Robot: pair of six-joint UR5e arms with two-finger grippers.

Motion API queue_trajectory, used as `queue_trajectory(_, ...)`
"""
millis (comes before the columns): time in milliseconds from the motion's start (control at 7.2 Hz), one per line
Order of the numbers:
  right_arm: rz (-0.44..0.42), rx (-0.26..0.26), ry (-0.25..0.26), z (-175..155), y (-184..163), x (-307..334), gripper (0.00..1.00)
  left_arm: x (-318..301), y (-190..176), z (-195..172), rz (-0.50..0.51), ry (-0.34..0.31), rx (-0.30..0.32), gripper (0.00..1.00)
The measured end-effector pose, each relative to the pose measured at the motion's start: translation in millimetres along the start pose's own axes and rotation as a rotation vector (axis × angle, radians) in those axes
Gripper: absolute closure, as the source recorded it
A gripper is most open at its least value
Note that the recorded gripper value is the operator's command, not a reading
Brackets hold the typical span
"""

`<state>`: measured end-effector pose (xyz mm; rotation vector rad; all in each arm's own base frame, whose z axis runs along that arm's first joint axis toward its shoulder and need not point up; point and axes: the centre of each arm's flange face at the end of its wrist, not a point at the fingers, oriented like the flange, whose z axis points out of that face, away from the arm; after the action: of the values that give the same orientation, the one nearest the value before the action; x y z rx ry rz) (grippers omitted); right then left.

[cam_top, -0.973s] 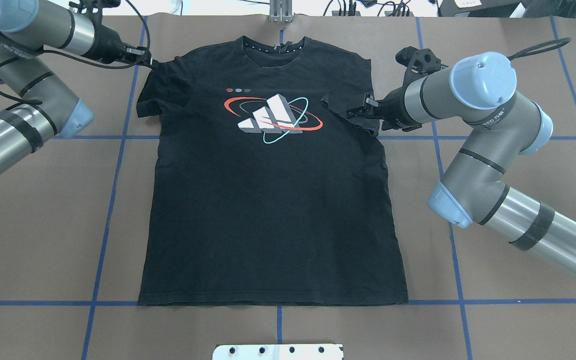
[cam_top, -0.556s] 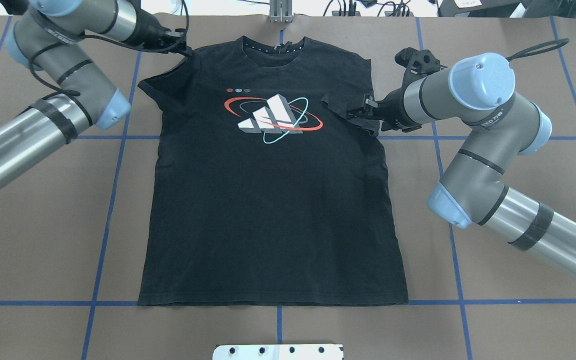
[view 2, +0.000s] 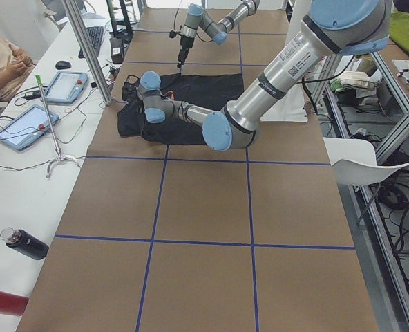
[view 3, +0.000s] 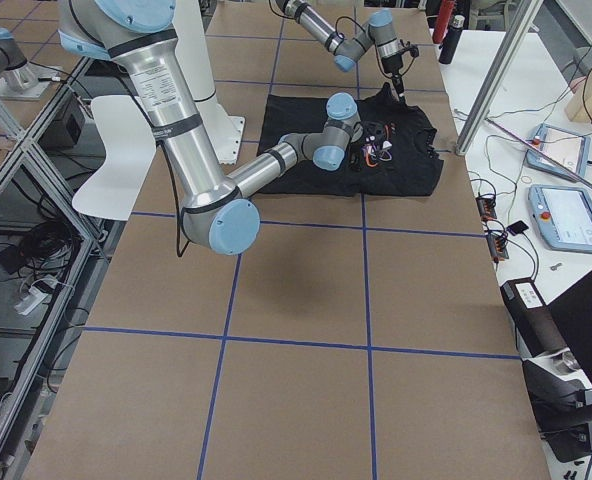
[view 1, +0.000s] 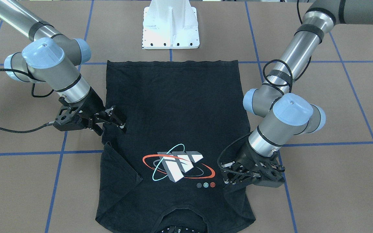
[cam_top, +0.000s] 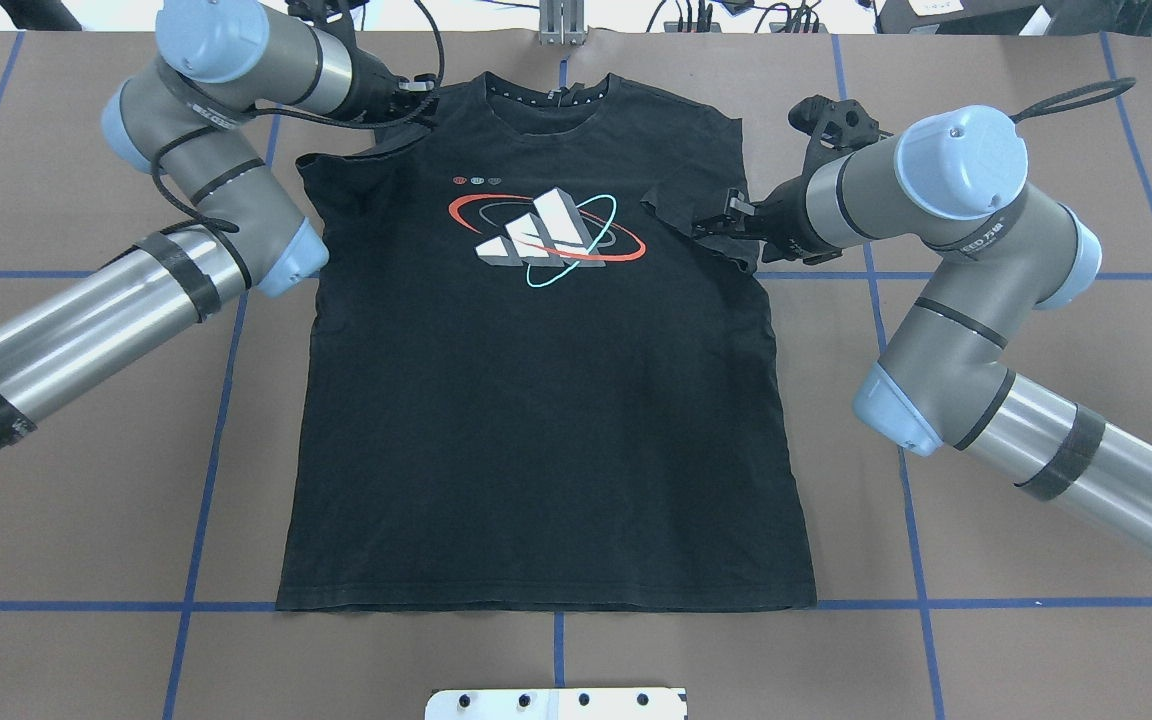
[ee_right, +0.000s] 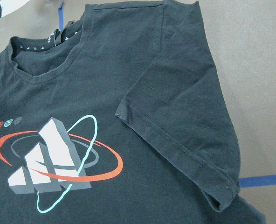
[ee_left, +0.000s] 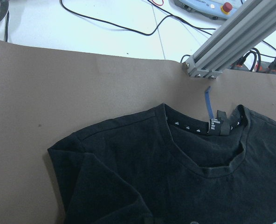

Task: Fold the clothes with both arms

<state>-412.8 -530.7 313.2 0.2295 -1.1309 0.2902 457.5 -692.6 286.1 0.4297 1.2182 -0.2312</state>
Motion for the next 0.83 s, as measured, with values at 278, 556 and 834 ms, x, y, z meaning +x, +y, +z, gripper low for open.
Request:
queue_trajectory(278, 0.0, 0.0, 0.001, 0.2, 0.1, 0.7, 0.0, 16.4, 12.3, 8.9, -0.022, 0.004, 0.021, 1.0)
queue_trajectory(556, 0.0, 0.0, 0.002, 0.4, 0.2, 1.7, 0.0, 20.4, 17.6, 10.7, -0.025, 0.007, 0.023, 1.0)
queue_trajectory(834, 0.001, -0.001, 0.003, 0.5, 0.3, 2.2, 0.0, 1.0, -4.5, -2.8, 0.04, -0.005, 0.04, 1.0)
